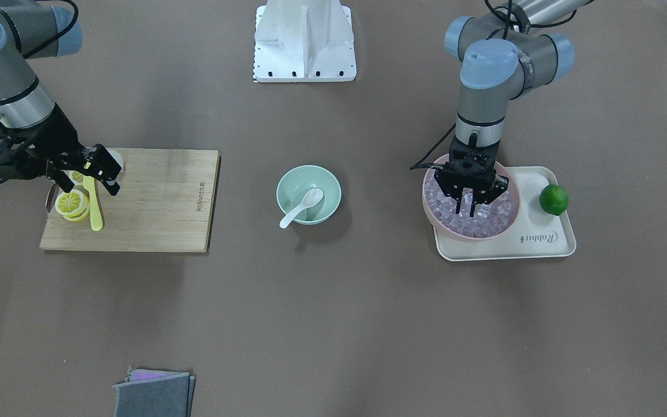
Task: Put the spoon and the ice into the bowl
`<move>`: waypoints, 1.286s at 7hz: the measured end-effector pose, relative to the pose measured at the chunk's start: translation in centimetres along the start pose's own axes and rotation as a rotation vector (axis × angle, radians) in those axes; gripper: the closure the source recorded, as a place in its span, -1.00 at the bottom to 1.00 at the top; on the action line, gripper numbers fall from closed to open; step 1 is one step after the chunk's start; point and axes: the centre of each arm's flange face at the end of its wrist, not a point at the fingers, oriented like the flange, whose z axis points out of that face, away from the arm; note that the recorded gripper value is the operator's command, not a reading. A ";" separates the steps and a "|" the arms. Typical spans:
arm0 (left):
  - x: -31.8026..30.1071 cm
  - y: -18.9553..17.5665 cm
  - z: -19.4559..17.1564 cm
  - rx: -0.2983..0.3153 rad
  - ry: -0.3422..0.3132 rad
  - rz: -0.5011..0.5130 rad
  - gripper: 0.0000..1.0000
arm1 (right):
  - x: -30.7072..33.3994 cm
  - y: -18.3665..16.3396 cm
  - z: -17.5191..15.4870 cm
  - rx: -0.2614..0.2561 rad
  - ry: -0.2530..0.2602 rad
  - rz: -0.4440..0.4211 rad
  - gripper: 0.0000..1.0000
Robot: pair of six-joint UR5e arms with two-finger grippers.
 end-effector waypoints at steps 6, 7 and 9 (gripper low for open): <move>8.0 -4.6 -7.6 0.093 0.160 -0.175 1.00 | 3.9 -1.2 -1.8 -0.024 0.004 -0.056 -1.00; 13.0 -6.0 -8.3 0.064 0.193 -0.241 1.00 | 5.2 -1.7 -2.2 -0.033 0.006 -0.075 -1.00; 20.6 -7.1 -9.3 0.011 0.228 -0.310 -0.94 | 7.3 -2.6 -3.2 -0.041 0.003 -0.100 -1.00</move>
